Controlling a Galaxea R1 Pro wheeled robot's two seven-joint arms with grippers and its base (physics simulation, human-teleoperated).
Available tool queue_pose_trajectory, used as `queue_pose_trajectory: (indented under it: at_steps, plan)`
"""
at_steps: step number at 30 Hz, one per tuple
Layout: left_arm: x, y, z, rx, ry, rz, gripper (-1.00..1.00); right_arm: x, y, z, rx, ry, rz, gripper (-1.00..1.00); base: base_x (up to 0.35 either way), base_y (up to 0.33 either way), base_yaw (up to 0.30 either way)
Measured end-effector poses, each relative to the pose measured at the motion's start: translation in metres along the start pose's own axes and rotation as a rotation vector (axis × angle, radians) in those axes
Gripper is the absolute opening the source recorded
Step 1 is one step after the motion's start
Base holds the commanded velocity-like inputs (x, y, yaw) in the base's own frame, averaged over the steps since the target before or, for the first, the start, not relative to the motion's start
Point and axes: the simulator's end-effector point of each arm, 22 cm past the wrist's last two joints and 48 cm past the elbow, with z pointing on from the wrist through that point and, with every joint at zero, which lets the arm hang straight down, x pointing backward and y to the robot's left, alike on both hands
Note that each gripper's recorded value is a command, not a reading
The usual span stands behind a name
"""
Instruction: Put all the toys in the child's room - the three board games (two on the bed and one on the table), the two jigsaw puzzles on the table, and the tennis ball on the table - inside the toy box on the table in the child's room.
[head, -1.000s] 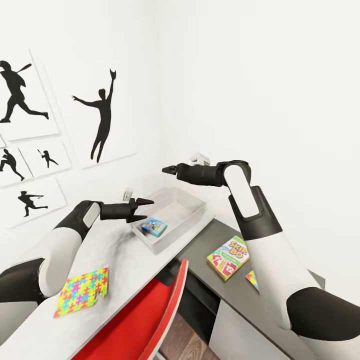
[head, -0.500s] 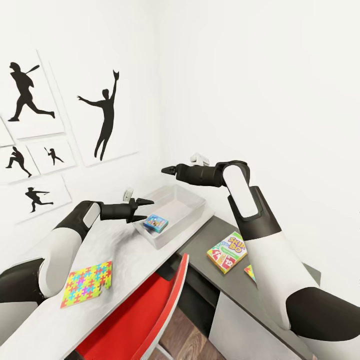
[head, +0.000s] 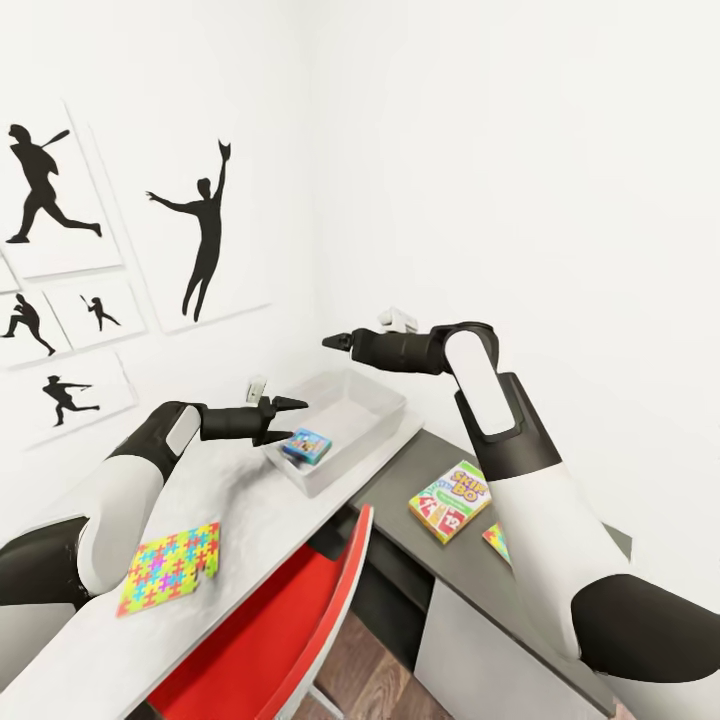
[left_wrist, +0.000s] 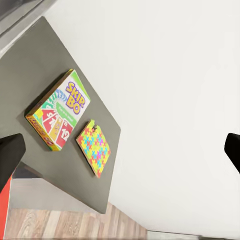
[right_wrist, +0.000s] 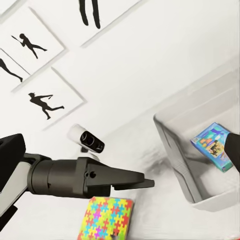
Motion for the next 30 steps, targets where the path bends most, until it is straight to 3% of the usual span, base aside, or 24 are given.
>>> queue_pose_trajectory:
  at_steps: [8, 30]
  plan:
    - [-0.0002, -0.0020, -0.0008, 0.001, -0.001, 0.003, 1.00, 0.0032, -0.0034, 0.0018, 0.007, 0.011, 0.009, 1.00, -0.153, 0.047, -0.257]
    - [-0.0014, -0.0091, -0.0058, 0.003, -0.008, 0.014, 1.00, -0.0053, -0.0004, -0.0059, 0.005, -0.008, 0.015, 1.00, -0.007, 0.002, -0.276]
